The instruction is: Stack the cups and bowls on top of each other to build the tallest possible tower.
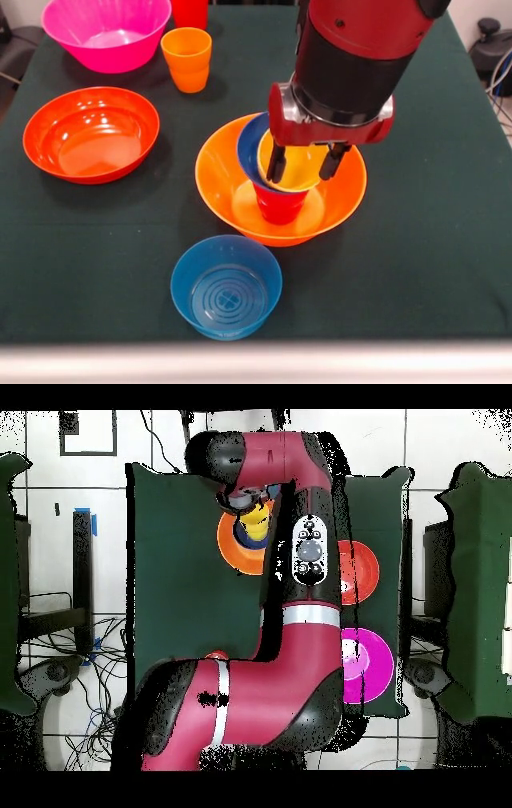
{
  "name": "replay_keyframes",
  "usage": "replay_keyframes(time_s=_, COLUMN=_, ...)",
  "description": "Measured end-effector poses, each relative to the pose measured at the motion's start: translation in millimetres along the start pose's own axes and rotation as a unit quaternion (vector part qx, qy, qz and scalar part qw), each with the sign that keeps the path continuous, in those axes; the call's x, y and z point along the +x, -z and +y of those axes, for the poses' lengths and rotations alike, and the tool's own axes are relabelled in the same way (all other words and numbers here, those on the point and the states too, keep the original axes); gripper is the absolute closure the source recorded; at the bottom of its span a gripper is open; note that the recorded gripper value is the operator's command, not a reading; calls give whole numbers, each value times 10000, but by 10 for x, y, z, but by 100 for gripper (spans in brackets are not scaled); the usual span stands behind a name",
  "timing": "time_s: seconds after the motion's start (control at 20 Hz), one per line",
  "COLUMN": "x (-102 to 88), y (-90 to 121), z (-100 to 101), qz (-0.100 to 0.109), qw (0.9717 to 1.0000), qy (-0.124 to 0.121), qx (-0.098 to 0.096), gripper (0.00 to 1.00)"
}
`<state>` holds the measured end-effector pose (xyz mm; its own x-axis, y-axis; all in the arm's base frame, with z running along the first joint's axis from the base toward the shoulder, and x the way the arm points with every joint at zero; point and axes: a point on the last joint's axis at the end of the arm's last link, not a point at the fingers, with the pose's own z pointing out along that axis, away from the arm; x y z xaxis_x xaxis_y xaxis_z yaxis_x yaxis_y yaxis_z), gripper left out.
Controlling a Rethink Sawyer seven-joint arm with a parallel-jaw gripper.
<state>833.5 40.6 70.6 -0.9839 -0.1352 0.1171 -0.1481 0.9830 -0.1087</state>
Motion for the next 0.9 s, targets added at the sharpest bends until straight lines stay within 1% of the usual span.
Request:
replay_keyframes(time_s=0.4, x=-80, y=-84, z=-25, qz=-77, qw=10000, qy=-50, qx=-8, gripper=0)
replay_keyframes(time_s=0.9, x=-86, y=-85, z=-30, qz=-84, qw=9999, qy=-54, qx=-7, gripper=0)
